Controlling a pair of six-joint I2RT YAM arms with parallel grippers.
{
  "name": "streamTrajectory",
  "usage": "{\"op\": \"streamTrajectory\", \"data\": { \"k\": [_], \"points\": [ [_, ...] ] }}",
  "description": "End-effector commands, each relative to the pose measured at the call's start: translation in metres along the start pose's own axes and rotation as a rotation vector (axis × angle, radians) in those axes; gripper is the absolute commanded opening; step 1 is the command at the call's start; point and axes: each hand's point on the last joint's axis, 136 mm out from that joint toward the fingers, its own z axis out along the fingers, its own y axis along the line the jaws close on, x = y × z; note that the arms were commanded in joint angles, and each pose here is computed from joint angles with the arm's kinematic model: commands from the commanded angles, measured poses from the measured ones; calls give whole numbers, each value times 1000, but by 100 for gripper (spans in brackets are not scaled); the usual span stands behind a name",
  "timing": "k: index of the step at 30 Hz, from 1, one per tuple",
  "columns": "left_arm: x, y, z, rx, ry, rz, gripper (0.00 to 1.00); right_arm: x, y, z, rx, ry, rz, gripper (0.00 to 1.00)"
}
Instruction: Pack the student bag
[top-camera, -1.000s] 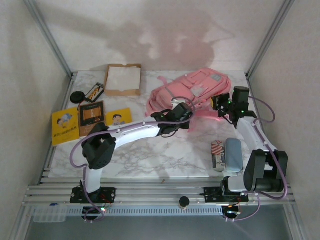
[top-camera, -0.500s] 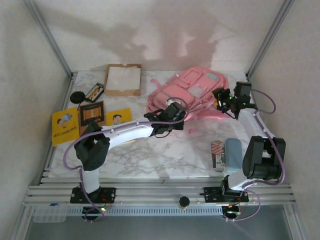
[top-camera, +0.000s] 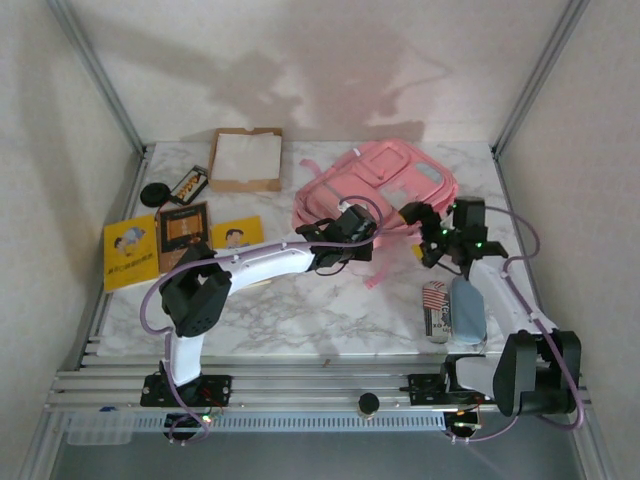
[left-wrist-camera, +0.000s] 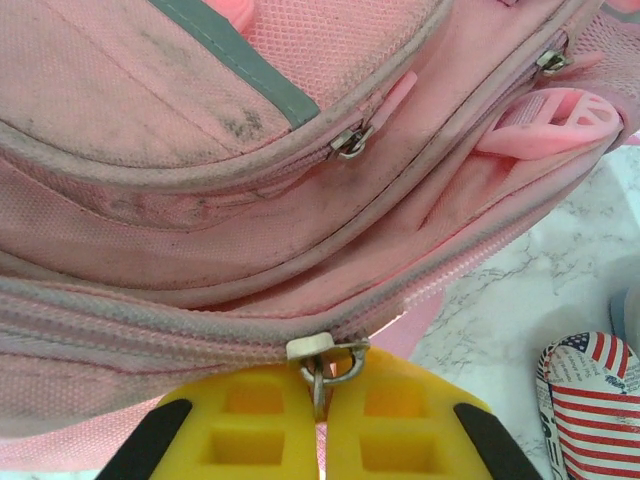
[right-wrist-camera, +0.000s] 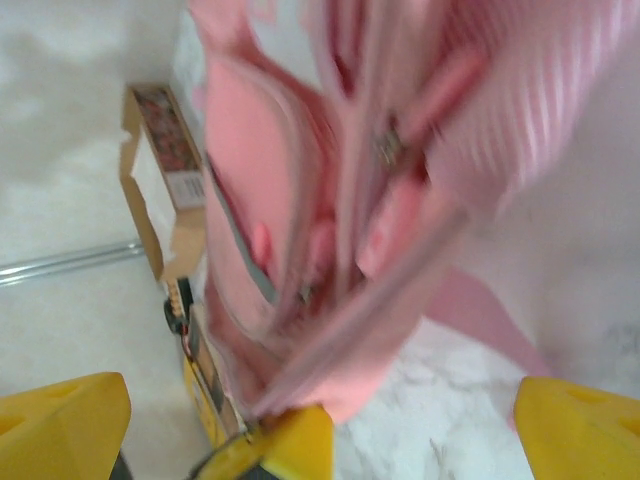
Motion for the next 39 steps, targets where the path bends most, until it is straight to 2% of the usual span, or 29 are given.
{"op": "streamTrajectory", "data": {
  "k": [1, 5, 10, 20, 23, 29, 32, 34, 37, 38, 39],
  "points": [
    [-24, -23, -13, 78, -69, -15, 0, 20, 11, 21, -68, 67, 93, 98],
    [-19, -25, -13, 99, -60, -23, 0, 22, 27, 42, -98, 57, 113, 94],
    [-18, -27, -12, 104, -51, -10, 0, 12, 22, 58, -100, 18, 155, 78],
    [-13, -11, -12, 43, -49, 6, 0, -8, 2, 69, -40, -59, 110, 11],
    [-10, 5, -17, -15, -49, 0, 0, -21, -3, 62, -29, -74, 86, 0],
    [10, 63, -31, -136, -9, -39, 0, -62, -15, 40, 2, -74, 24, 0],
    [16, 83, -33, -155, 15, -19, 0, -84, -12, 38, -3, -39, -35, 0],
    [11, 89, -31, -156, 16, 16, 0, -99, -14, 41, 7, -9, -52, 0],
    [-4, 93, -27, -161, 1, 49, 0, -119, -20, 37, 49, -48, -65, 0],
    [-9, 89, -25, -146, 2, 55, 0, -123, -15, 34, 47, -73, -83, 1],
    [-12, 82, -24, -120, 1, 63, 0, -120, -9, 34, 42, -78, -103, 12]
  ]
}}
